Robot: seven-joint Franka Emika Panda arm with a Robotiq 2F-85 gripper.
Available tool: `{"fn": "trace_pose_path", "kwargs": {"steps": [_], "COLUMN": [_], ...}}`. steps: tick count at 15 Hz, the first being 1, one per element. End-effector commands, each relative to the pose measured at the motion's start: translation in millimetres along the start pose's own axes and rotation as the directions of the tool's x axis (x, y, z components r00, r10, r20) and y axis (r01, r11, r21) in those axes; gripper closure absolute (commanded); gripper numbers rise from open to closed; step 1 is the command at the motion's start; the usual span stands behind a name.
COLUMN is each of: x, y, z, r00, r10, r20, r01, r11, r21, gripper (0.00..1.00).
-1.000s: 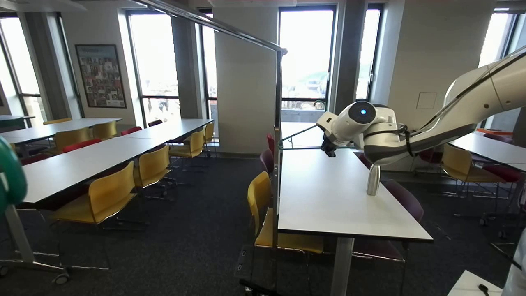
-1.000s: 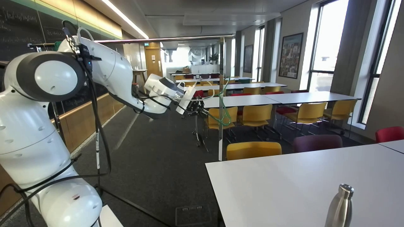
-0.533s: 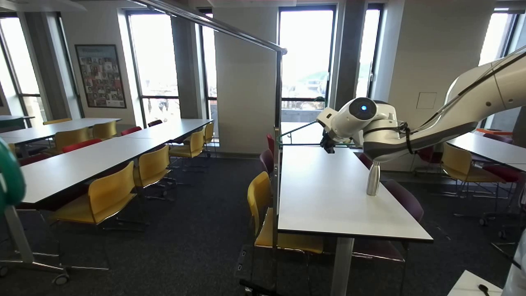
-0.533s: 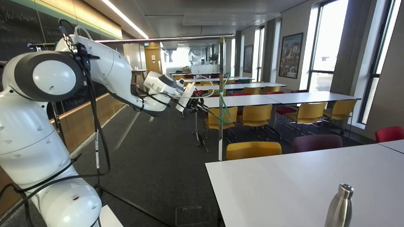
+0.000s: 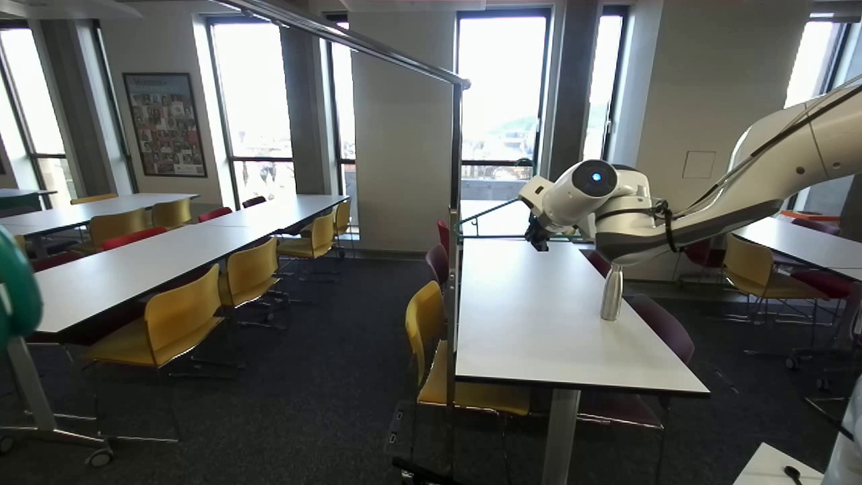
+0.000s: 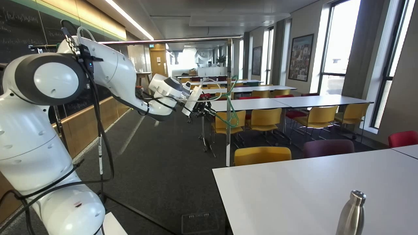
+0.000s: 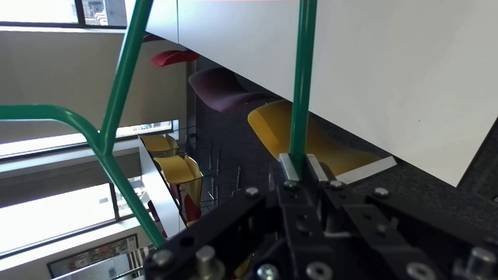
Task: Put the hanger on the metal rod
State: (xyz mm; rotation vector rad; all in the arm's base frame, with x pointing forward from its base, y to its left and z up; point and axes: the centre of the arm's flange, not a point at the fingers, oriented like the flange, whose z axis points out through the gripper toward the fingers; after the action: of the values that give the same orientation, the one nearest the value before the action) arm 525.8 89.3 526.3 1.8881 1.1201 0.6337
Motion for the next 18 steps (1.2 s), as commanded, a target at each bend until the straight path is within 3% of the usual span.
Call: {"fn": "trace_pose_path", "kwargs": {"steps": [1,6,9,18], "x": [13.0,61.9,90.3,148.2], "y": [18.7,68.5,84.4,131.0], "z": [-9.1,-49.8,-74.2,-77.8], "r00": [1.0,0.999,0.994,0.961], "r10": [-0.01,-0.042,-0.068,0.011], "r20": [0.027,0.033,0.084,0.275], "r01": [0.012,0.05,0.094,0.125], "r11": [0.996,0.963,0.931,0.872], "r21": [-0.089,-0.264,-0.353,-0.474], "gripper": [0.98,0.98,0.98,0.98]}}
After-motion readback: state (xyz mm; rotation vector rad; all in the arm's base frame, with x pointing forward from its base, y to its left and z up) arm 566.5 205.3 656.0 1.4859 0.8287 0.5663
